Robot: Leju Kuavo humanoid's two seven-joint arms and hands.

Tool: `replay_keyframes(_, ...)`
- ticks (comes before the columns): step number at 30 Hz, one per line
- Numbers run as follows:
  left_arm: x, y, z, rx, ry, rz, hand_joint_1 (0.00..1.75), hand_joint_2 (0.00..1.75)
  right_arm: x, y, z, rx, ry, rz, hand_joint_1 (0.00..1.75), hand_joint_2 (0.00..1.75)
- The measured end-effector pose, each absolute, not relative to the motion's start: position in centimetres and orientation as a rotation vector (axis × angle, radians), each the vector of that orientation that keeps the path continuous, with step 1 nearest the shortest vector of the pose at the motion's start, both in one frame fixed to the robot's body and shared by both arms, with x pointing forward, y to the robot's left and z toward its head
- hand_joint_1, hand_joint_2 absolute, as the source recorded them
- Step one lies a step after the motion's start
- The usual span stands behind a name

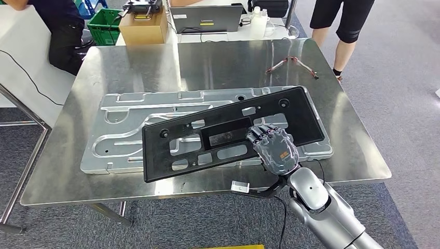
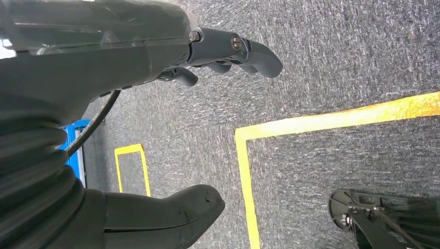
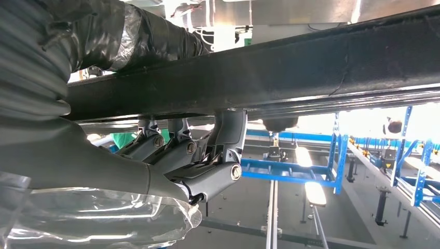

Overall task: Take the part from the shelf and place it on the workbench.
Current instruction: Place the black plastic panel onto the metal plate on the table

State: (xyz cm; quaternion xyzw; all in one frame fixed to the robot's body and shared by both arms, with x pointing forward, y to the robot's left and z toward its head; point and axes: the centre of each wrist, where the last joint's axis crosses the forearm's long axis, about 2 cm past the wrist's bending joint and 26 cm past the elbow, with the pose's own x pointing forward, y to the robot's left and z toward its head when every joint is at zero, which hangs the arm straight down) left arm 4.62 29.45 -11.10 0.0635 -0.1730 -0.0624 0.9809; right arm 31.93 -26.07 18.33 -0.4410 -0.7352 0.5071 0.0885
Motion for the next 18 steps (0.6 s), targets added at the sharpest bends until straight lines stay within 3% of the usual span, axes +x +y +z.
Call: replay_keyframes(18, 4.62, 29.46, -11.10, 0.128, -0.348, -0.126, 0.00, 1.75, 31.93, -26.08, 18.33, -1.312, -2.188, 1.509, 1.75, 1.75)
